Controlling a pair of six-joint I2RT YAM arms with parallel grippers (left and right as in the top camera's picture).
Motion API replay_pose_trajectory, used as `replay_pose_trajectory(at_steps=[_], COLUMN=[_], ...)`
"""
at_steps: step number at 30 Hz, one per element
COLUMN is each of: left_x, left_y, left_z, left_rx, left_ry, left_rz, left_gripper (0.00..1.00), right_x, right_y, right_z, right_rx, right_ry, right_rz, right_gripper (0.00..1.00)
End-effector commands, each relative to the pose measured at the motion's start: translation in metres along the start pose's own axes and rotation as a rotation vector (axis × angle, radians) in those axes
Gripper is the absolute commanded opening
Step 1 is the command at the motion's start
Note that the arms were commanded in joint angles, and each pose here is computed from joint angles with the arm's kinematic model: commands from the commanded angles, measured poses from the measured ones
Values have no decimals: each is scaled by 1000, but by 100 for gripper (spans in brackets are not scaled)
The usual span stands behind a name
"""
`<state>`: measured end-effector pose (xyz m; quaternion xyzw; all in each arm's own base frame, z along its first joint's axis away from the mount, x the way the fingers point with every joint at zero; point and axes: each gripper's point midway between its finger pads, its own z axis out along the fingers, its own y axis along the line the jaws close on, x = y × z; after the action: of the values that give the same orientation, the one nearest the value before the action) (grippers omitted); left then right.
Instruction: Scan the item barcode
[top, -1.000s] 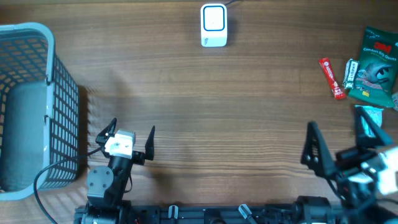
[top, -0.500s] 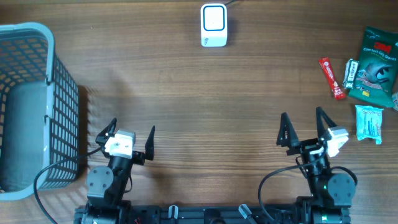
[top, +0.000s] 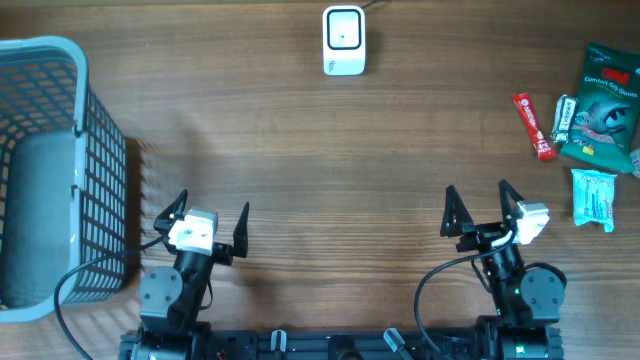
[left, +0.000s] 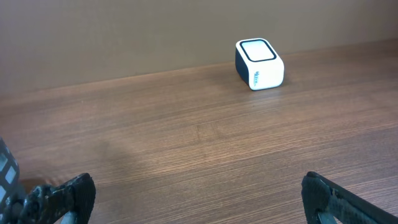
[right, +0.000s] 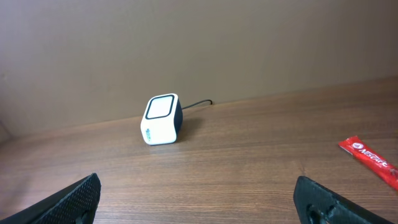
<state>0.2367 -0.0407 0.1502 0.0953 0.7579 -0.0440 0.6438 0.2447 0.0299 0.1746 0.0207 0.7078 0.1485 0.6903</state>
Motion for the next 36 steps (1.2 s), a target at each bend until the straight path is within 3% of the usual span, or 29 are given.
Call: replay_pose_trajectory(at_steps=[1,6,11,18,36], left_x=[1,0,-18,-6,-6], left_y=[-2,2,12,27,21], left_z=[0,0,3,3,3], left_rx=[9,-14,-56,-136,-97], left_ry=[-1,-4,-136,-98,-96], left_rz=[12,-8,-61,-173,-173], left_gripper=[100,100,100,100,100], right_x=[-3,-2,-2,-2,-2], right_y=[-1,-1,-1,-1,-1], right_z=[0,0,0,0,0], right_rx=[10,10,10,10,11], right_ry=[-14,-12,-12,-12,-10], right_rz=[3,4,3,3,4], right_gripper=[100,100,100,100,100])
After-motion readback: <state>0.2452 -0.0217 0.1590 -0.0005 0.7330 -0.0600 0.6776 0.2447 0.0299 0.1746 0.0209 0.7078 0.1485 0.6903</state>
